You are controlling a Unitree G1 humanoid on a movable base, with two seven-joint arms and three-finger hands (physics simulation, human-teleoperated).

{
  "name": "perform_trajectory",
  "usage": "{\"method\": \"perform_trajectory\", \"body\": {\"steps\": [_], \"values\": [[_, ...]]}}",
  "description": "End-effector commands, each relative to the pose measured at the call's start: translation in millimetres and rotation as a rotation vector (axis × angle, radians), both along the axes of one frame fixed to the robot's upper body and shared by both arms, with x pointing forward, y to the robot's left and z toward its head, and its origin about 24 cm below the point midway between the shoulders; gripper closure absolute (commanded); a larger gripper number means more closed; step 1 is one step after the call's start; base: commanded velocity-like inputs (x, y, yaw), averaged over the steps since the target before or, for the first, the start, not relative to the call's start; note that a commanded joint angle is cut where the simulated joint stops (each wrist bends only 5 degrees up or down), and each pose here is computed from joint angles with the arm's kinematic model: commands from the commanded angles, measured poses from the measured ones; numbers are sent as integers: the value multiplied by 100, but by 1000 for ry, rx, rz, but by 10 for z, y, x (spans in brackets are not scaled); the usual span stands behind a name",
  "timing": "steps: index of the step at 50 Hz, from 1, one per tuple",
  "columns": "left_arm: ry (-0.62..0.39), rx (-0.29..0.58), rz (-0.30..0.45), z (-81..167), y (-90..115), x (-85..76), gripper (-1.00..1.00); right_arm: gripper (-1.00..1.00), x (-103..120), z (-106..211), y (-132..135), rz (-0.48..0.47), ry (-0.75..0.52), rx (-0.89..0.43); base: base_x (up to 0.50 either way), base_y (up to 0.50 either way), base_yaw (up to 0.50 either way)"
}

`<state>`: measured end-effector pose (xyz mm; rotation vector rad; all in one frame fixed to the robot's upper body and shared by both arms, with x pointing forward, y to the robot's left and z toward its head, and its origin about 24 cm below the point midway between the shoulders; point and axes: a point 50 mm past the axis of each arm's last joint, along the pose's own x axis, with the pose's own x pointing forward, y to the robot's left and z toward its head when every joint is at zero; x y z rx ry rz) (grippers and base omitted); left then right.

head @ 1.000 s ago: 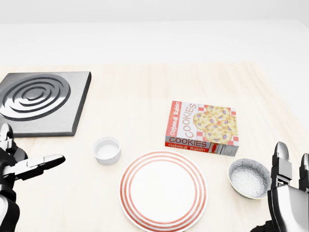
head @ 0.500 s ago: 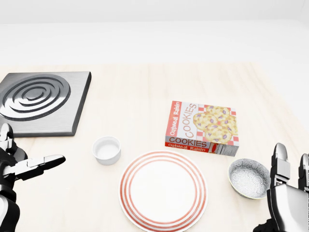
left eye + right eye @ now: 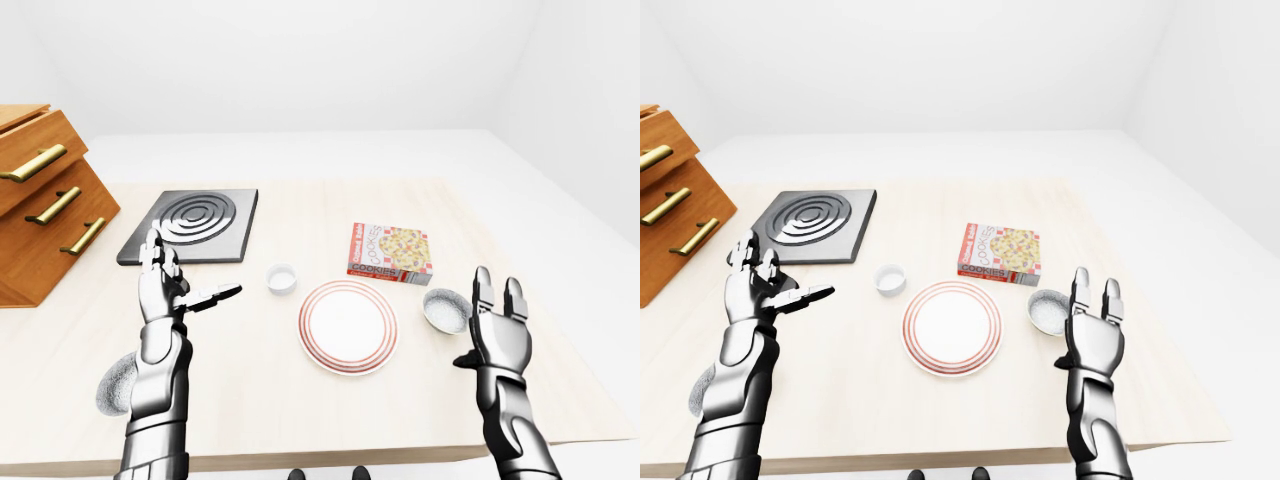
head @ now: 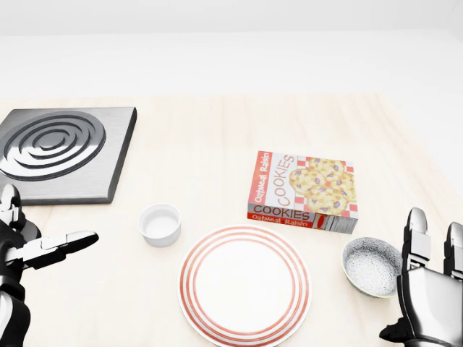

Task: Pick the akita bowl next to the plate and place it on the plate.

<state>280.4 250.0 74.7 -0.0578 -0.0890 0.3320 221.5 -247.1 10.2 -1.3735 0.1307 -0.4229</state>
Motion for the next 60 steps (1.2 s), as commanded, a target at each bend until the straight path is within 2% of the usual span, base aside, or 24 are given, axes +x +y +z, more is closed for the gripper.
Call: {"method": "perform_trajectory", "body": {"steps": [1,27,36,38,52,53,54,60], "values": [[1,-2,0,-3,-1,-4,-100,-100,83,-12,-46,-7,-27,-25,0,0,0],[2,-9,1,-13,8,4,-100,-100,212,-176,-69,23,29,-23,0,0,0],[2,-10,2,-37,12,0,-100,-100,262,-90,-83,27,-2,-41,0,0,0],[3,-10,2,-28,11,-6,-100,-100,334,-53,-137,23,-1,-62,0,0,0],[2,-10,3,-25,10,-1,-100,-100,273,-77,-43,70,4,-80,0,0,0],[3,-10,2,-21,8,-3,-100,84,239,-60,-13,82,-12,-78,0,0,0],[2,-10,2,-16,8,-5,-100,100,199,-80,17,91,-11,-65,0,0,0],[0,-8,1,-21,12,-2,-100,100,67,-95,44,93,-24,-50,0,0,0]]}}
